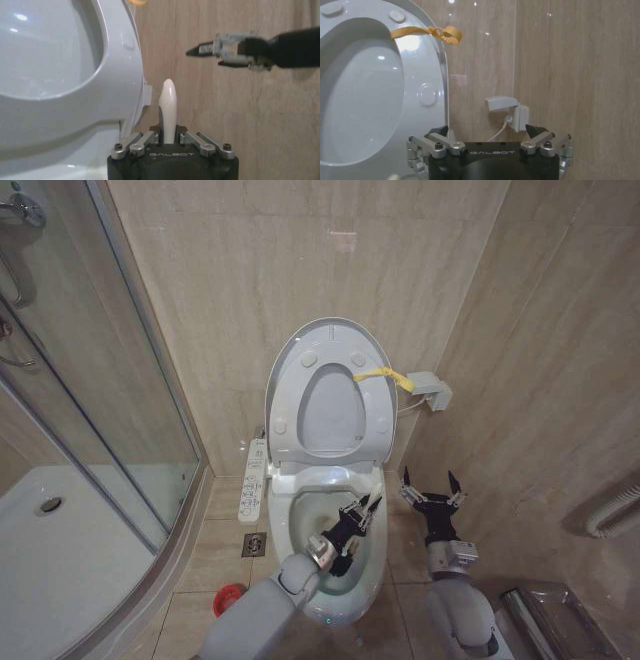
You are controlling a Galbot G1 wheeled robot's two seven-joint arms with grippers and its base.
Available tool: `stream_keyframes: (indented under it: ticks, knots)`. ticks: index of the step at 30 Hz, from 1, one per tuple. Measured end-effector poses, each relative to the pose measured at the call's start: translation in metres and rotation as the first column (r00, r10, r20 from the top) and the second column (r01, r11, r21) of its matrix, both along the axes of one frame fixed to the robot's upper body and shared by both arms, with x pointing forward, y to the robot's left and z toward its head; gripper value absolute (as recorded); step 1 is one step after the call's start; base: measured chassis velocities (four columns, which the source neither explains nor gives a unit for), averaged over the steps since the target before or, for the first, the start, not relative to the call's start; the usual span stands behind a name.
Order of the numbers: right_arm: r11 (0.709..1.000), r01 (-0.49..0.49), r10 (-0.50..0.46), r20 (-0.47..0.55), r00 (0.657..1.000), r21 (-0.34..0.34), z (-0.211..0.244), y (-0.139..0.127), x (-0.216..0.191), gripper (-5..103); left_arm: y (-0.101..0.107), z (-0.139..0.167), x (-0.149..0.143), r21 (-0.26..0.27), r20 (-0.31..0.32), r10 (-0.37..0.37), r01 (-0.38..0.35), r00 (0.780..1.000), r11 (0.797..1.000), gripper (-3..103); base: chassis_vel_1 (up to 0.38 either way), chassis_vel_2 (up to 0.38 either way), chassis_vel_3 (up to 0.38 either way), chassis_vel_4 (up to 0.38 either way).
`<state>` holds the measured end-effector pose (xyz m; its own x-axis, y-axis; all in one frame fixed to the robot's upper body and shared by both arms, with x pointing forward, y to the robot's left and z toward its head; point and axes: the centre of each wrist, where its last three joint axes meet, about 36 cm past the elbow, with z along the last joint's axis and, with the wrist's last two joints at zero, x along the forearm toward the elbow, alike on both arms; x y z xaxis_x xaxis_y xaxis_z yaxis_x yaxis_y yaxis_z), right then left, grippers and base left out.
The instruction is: Open the toilet lid, clean the toilet bowl with a toilet brush, close the toilet lid, and flush.
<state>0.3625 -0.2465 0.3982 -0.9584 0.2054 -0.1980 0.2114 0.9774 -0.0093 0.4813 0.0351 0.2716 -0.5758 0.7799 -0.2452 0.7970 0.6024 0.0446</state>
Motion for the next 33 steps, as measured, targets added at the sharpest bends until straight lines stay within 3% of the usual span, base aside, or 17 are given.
stream_keyframes:
  ticks: [6, 13, 24, 33]
  knots:
    - [1.0, 0.0, 0.0, 0.0, 1.0, 0.0, 0.0, 0.0, 0.0, 100, 0.015, 0.01, -0.022, -0.002, -0.003, -0.001, 0.001, 1.0, 1.0, 18, 0.0, 0.0, 0.0, 0.0]
    - [1.0, 0.0, 0.0, 0.0, 1.0, 0.0, 0.0, 0.0, 0.0, 100, 0.047, 0.005, -0.061, -0.001, -0.018, 0.032, -0.033, 0.999, 0.999, 18, 0.0, 0.0, 0.0, 0.0]
    - [1.0, 0.0, 0.0, 0.0, 1.0, 0.0, 0.0, 0.0, 0.0, 100, 0.084, 0.013, -0.084, -0.008, -0.012, 0.091, -0.091, 0.996, 0.996, 18, 0.0, 0.0, 0.0, 0.0]
    - [1.0, 0.0, 0.0, 0.0, 1.0, 0.0, 0.0, 0.0, 0.0, 100, 0.121, 0.007, -0.106, 0.035, -0.023, 0.131, -0.13, 0.991, 0.991, 18, 0.0, 0.0, 0.0, 0.0]
